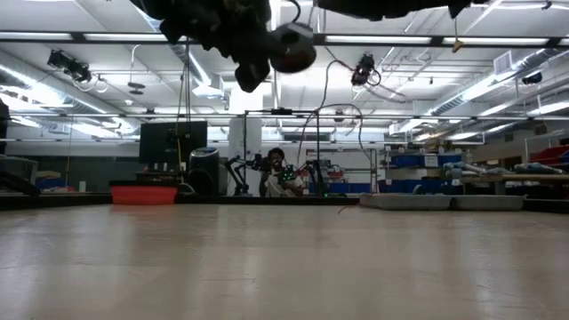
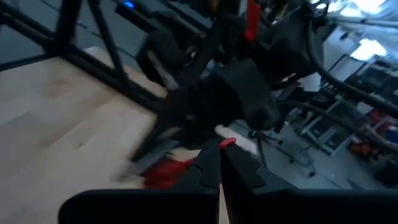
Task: Coil cords
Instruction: Coil the red wire onto the black spool
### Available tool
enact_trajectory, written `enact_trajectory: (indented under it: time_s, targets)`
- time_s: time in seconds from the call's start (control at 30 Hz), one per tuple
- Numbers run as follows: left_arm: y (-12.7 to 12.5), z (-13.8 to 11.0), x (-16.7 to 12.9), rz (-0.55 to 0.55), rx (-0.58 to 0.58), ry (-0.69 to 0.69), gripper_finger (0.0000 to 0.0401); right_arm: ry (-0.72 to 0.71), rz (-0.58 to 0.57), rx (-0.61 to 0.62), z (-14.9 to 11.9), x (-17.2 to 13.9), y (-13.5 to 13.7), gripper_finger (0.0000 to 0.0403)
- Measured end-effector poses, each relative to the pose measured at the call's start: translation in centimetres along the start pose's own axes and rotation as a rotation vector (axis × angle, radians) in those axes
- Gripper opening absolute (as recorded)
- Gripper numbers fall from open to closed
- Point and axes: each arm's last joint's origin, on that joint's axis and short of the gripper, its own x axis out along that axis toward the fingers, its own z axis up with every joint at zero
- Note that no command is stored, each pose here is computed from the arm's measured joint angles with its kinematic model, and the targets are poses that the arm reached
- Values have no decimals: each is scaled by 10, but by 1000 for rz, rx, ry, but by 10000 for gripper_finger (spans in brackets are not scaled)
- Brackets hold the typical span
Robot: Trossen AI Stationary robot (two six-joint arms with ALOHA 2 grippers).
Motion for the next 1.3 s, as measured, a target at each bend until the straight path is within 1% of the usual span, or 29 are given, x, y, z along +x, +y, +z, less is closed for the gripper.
enact_trajectory:
  time_s: [0.13,0.27,0.37,0.47,0.6,0.67,0.77,0.83,0.93,1.0,1.17,1.2,1.3]
  targets:
    - [-8,2,1,-183,32,-3,4,-21,-37,-10,-10,22,0,1]
    - [-15,4,2,-302,125,-29,4,-60,-54,-13,-20,41,3,1]
    - [-17,5,3,-331,173,-42,4,-90,-49,13,-24,51,7,1]
    - [-17,5,2,-330,222,-50,4,-117,-20,44,-26,58,13,1]
    - [-17,5,2,-322,283,-61,4,-112,11,85,-29,64,20,1]
    - [-16,6,3,-296,327,-70,4,-97,27,102,-30,64,22,1]
    - [-14,8,3,-229,403,-93,4,-63,53,140,-33,64,25,2]
    - [-13,9,3,-161,466,-107,4,-32,70,175,-36,64,26,2]
    - [-11,10,4,-62,576,-113,4,35,90,195,-42,64,29,2]
    - [-9,11,4,2,639,-110,4,65,79,202,-47,63,30,2]
    - [-5,13,4,192,758,-89,4,119,55,249,-66,58,26,2]
    - [-4,15,3,254,785,-97,4,120,63,262,-70,56,26,2]
    - [0,18,2,382,827,-85,4,97,42,282,-78,53,22,2]
